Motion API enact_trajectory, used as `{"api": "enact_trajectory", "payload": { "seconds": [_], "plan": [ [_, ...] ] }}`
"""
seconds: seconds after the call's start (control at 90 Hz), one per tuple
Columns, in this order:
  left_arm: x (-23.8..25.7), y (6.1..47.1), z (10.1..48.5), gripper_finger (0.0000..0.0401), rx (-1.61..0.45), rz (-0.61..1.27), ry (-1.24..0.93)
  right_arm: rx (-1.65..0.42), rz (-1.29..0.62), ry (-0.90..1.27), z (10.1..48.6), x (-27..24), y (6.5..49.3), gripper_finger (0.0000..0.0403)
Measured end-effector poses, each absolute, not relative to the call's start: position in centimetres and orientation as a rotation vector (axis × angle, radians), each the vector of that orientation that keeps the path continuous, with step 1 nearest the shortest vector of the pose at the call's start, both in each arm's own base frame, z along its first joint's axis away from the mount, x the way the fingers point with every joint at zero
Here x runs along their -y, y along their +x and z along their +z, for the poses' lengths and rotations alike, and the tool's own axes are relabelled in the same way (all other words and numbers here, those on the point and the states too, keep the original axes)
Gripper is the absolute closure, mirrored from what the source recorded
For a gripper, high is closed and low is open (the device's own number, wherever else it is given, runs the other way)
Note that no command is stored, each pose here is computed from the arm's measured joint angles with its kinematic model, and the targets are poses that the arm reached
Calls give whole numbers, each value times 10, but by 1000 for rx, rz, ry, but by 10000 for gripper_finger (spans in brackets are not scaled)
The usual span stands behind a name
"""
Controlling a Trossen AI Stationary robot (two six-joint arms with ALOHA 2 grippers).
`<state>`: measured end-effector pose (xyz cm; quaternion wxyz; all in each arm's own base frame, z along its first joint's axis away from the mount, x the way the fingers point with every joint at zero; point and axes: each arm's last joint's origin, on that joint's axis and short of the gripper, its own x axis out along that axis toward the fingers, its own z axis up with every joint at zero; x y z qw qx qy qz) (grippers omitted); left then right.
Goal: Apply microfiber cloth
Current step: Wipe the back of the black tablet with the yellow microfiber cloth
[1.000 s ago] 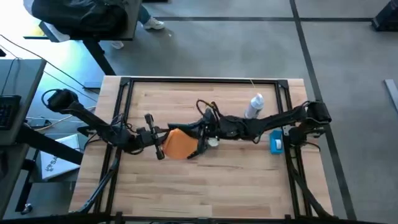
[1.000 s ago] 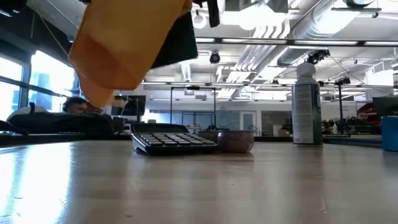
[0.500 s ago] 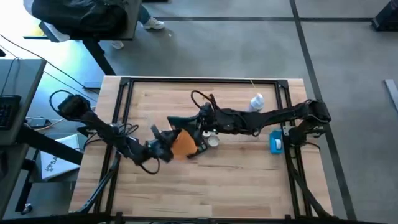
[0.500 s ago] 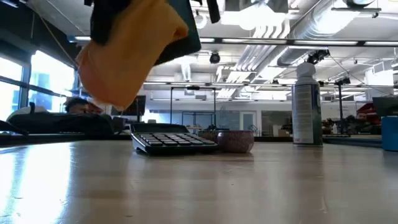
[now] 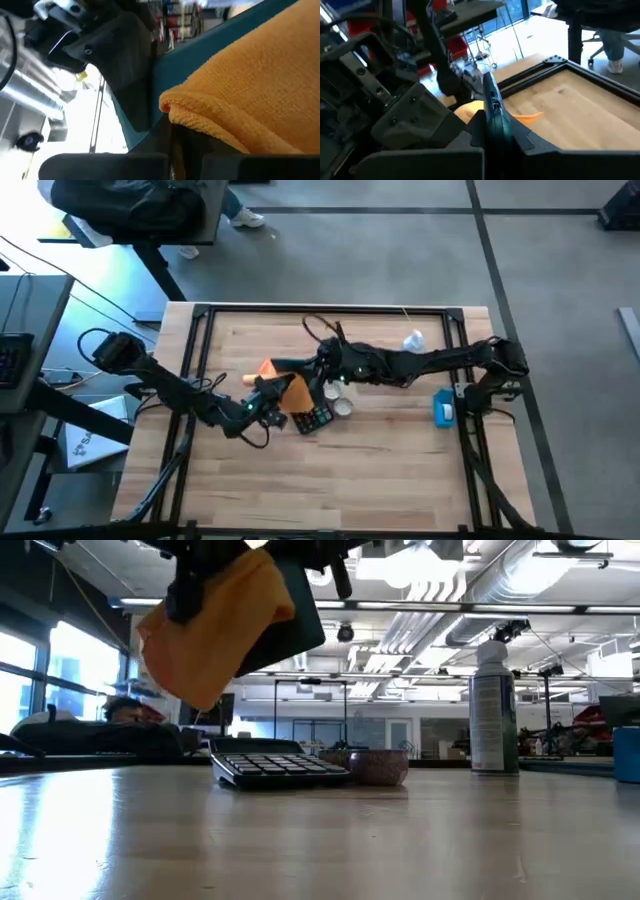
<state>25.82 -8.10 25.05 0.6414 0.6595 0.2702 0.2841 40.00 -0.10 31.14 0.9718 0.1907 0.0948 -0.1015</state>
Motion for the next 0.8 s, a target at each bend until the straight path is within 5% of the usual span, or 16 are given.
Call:
{"api": "enact_trajectory", "payload": {
  "seconds": [0.311,0.511,0.8],
  "plan": [
    [62,261,272,401,-366,588,1573,-161,-83,470,324,26,395,402],
    [65,269,272,401,-143,413,1807,-140,49,561,339,31,385,402],
    [70,287,265,401,-105,319,1980,-200,117,638,338,26,383,402]
  ]
}}
